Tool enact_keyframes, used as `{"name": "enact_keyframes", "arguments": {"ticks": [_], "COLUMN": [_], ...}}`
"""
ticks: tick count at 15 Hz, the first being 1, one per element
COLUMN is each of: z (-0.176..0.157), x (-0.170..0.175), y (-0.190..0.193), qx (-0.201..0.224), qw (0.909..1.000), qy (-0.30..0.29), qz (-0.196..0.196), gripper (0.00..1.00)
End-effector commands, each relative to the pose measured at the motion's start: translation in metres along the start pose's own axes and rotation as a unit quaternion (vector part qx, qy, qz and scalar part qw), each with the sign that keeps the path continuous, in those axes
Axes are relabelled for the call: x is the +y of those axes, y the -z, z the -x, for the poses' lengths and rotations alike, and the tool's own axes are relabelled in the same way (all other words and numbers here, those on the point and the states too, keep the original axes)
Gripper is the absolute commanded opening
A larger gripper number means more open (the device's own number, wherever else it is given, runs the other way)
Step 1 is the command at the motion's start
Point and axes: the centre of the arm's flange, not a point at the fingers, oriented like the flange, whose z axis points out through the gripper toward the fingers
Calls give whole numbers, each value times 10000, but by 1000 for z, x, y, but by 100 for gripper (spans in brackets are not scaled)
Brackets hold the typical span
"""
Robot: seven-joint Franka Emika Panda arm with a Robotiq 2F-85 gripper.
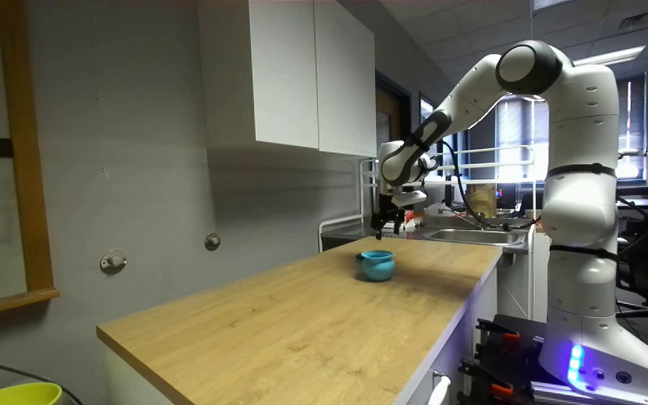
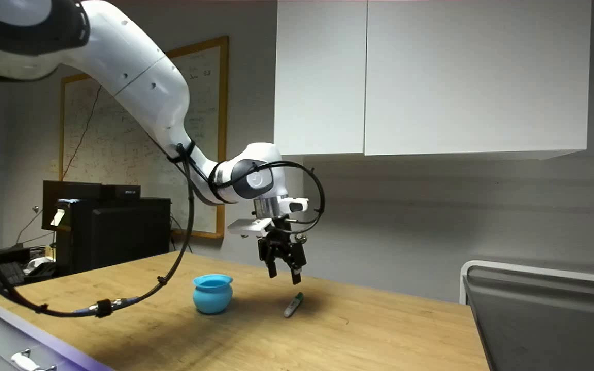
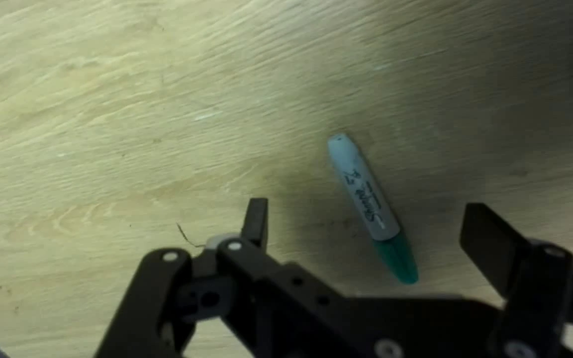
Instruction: Pick up the marker and place it in the cup
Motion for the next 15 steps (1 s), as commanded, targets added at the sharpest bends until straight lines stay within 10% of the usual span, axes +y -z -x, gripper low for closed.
{"name": "enact_keyframes", "arguments": {"ticks": [1,15], "z": [-38,-48], "x": [-15,-35], "y": [-17,-108], "qx": [41,-794], "qw": [9994,9858], "qy": [298,1479], "qz": [178,-73], "gripper": [100,100]}}
